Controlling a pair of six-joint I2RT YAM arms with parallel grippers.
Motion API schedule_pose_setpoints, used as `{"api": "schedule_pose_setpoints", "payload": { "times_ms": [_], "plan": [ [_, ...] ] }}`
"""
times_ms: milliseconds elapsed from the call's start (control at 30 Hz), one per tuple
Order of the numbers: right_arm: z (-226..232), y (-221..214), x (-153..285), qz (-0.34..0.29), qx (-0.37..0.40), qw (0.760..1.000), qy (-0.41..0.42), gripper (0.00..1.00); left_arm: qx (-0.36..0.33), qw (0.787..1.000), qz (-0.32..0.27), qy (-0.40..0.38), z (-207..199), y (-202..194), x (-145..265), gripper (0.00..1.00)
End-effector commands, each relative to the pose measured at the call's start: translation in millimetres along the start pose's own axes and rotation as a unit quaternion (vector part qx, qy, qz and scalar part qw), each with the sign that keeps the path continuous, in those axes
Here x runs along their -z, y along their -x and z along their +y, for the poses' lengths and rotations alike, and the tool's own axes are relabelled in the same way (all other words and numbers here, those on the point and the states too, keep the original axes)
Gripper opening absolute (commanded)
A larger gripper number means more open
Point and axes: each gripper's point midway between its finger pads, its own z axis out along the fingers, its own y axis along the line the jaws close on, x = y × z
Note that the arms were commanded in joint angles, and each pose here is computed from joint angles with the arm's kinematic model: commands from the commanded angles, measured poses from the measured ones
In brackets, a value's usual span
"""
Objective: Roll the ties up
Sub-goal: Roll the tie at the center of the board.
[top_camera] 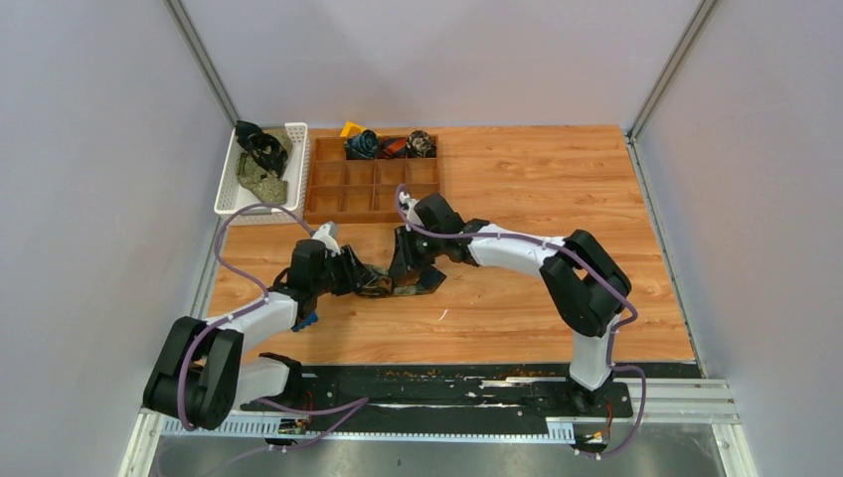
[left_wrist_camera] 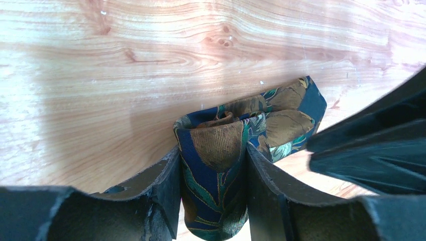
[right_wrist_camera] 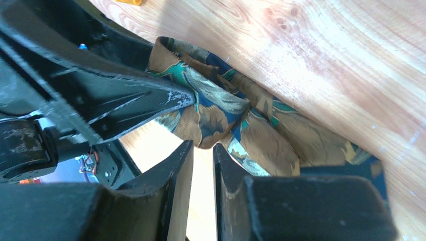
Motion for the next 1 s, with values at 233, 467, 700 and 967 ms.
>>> {"api": "schedule_pose_setpoints", "payload": {
  "times_ms": [233,467,700,967],
  "plan": [
    [-2,29,68,-0.067,0.043,0.996,-0.033,0.23,-0.046,0.995,0.024,0.087,24,-8,16,0.46],
    [-19,26,81,-0.079,0.052,0.994,-0.059,0.36,-0.096,0.985,0.023,0.142,23,-3,24,0.45],
    [-32,24,89,-0.085,0.044,0.994,-0.06,0.43,-0.144,0.97,0.015,0.197,23,9,30,0.46],
    [-44,23,94,-0.086,0.031,0.994,-0.061,0.45,-0.192,0.949,0.018,0.25,24,15,31,0.47]
  ]
}}
